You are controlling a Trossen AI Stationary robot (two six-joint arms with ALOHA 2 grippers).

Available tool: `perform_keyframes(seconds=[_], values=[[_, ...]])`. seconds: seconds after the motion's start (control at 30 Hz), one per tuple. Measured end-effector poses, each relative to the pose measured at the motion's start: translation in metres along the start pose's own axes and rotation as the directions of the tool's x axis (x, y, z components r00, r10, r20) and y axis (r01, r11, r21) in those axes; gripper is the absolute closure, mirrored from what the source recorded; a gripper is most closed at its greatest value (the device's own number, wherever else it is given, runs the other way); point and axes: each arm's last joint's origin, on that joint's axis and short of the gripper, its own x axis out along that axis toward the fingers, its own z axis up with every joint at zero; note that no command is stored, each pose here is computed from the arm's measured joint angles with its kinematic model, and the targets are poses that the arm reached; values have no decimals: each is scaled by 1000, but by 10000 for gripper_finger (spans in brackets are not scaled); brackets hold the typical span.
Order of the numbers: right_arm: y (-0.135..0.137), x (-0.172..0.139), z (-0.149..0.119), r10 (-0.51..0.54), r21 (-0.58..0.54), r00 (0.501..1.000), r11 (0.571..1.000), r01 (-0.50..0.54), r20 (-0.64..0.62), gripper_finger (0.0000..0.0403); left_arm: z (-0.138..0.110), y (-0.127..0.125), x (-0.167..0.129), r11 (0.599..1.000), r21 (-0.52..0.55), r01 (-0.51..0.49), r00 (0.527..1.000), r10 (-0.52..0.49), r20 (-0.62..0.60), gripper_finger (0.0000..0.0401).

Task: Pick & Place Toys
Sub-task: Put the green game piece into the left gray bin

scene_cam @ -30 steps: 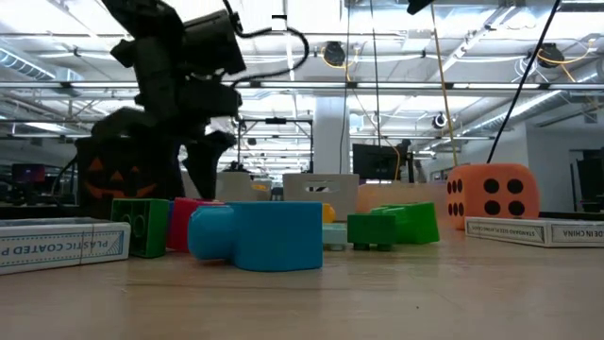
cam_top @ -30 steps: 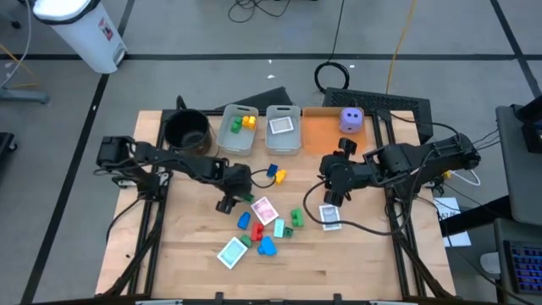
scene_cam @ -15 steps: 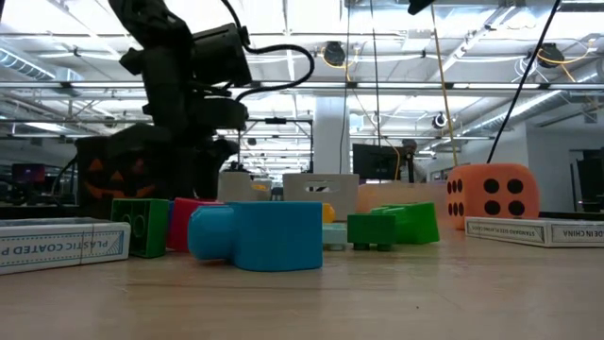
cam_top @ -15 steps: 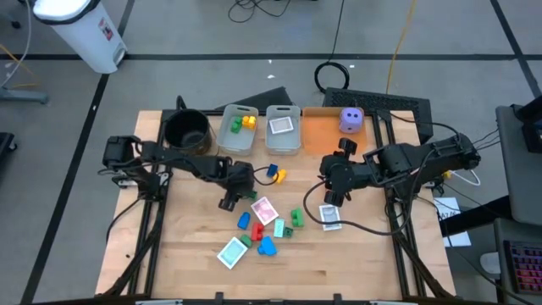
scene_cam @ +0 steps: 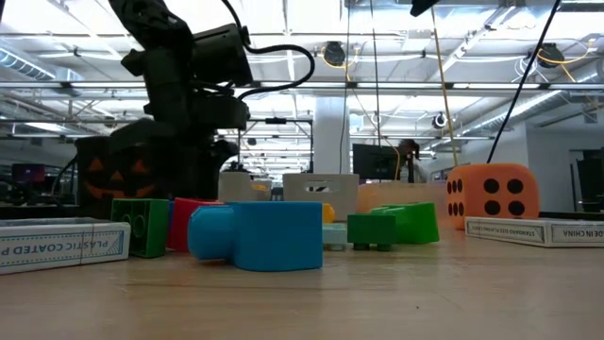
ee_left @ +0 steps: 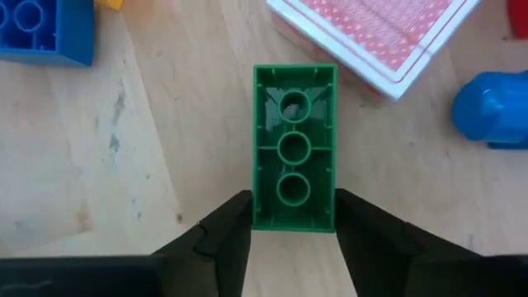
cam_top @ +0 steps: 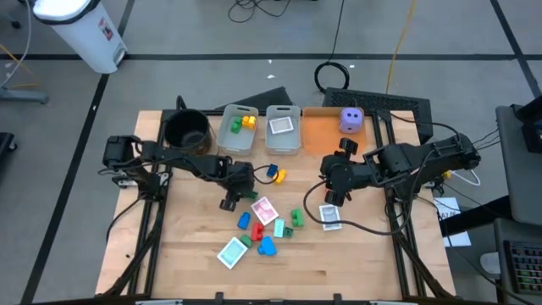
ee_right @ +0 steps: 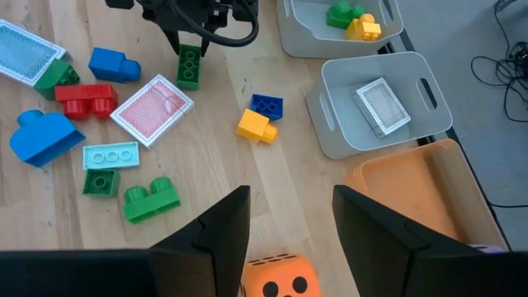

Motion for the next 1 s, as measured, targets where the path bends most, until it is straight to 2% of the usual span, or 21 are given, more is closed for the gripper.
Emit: perform_keyframes(seconds=[0.1,0.23,0.4,0.47,0.7,0.87,1.0], values=[[0,0,0,0,0,1000,1000,0,0,236,1,0,0,999,-49,2,1000,-1,9,235],[0,0,0,0,0,1000,1000,0,0,236,3,1,0,989,-146,-3,999,7,31,281],[0,0,0,0,0,1000,1000,0,0,236,16,5,-8,974,-226,-3,997,19,71,282],[0,0,0,0,-1,1000,1000,0,1,236,24,7,-14,973,-233,-2,995,25,93,328],[0,0,0,1,-3,1000,1000,-1,0,236,57,19,-47,975,-219,43,984,-3,179,398],[0,0,0,1,-1,1000,1000,-1,1,236,70,29,-62,983,-186,-10,973,53,227,371],[1,0,0,2,6,1000,1000,-2,1,236,69,37,-65,977,-211,-36,971,84,223,340]])
